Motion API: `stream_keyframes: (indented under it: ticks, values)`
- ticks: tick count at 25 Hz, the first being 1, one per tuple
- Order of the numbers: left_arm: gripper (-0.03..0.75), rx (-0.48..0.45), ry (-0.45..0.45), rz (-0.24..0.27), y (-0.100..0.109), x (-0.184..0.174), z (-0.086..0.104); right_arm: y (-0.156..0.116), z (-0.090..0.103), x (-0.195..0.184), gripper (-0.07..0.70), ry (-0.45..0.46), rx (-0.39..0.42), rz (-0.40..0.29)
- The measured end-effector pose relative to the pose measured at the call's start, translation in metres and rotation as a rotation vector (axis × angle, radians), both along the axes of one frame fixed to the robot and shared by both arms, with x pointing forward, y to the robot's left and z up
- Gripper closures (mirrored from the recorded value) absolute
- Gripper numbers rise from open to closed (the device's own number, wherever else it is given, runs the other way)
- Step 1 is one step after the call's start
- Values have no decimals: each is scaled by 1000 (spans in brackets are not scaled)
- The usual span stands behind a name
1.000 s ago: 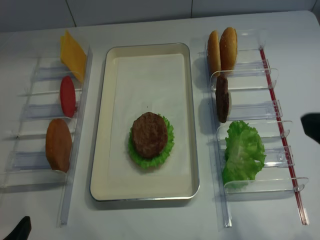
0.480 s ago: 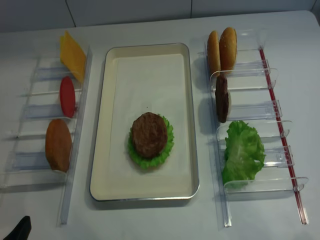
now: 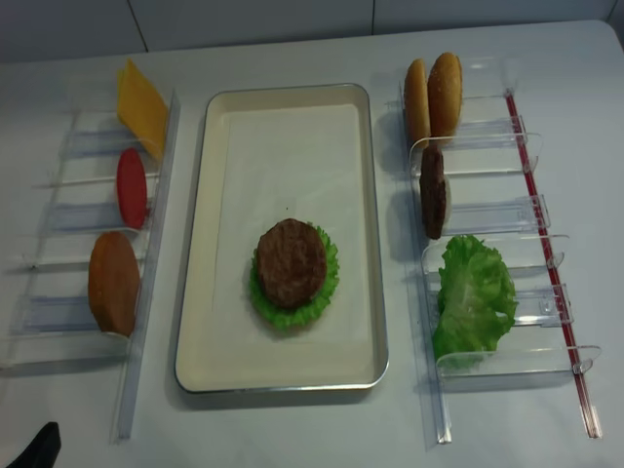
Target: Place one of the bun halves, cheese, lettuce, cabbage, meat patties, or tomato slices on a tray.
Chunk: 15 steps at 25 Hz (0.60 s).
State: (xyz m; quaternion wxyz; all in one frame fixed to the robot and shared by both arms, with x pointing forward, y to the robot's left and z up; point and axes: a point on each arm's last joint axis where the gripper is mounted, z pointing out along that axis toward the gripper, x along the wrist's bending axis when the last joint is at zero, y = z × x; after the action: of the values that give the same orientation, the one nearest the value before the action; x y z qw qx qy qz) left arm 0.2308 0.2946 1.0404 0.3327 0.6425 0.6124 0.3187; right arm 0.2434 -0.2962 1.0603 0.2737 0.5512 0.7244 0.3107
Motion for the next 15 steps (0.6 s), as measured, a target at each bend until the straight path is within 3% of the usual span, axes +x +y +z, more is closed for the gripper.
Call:
stream_keyframes:
  ticks: [7,15]
  values:
    - [286,0,0,0,0,0,0,0,-17,-17,87,-102,10,-30]
    - [286,0,-1,0,0,0,0,7,-21,-14,87,-155,35,10]
